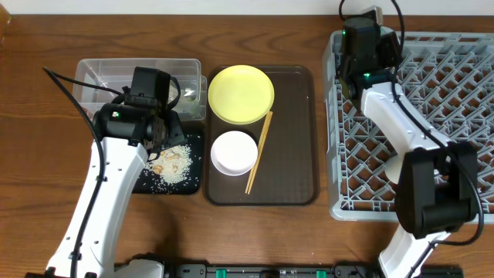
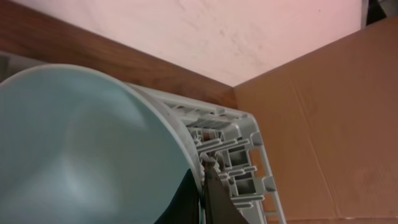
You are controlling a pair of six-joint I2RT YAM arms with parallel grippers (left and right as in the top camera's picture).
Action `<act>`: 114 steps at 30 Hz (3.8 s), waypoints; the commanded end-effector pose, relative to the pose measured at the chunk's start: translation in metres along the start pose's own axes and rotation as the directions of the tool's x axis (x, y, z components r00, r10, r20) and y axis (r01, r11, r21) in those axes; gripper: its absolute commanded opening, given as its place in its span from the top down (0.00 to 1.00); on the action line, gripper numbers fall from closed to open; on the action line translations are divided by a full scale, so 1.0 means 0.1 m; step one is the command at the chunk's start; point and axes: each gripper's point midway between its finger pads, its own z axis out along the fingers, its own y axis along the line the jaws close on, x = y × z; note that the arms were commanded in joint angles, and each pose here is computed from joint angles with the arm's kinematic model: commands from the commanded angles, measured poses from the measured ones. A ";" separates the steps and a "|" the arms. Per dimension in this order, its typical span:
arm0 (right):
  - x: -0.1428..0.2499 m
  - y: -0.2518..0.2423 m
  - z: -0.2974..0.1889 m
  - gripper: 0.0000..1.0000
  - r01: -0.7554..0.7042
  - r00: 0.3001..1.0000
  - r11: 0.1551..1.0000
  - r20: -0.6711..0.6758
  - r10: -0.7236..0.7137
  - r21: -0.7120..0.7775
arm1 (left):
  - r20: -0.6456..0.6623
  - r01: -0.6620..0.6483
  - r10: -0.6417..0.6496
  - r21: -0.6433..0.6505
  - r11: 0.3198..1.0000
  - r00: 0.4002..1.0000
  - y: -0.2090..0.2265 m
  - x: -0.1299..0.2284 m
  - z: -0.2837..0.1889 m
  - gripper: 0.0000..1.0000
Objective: Sort waste into correct bins and load items into the dishwasher rack
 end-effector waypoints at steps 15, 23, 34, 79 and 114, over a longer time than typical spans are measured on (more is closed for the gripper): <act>-0.03 0.27 -0.18 0.99 0.030 1.000 0.999 -0.002 -0.030 0.016 | 0.022 0.012 -0.012 -0.012 1.000 1.000 0.04 -0.05 -0.04 0.37; 0.12 0.19 -0.21 0.99 -0.039 0.997 0.996 -0.058 0.044 0.080 | 0.022 0.012 -0.012 -0.012 1.000 1.000 0.04 -0.05 -0.04 0.37; -0.02 -0.09 -0.15 0.99 -0.032 0.999 0.981 -0.029 0.038 0.190 | 0.022 0.012 -0.012 -0.012 1.000 1.000 0.04 -0.05 -0.04 0.37; 0.23 0.91 -1.11 0.54 -0.179 0.981 0.874 -0.153 0.122 -0.452 | 0.016 0.007 -0.007 -0.017 1.000 1.000 0.05 -0.03 -0.04 0.29; 1.02 2.72 -2.85 0.90 -0.253 0.904 0.347 -0.349 -0.247 -0.903 | 0.031 0.160 -0.157 -0.204 0.966 0.987 0.67 -0.08 -0.04 0.25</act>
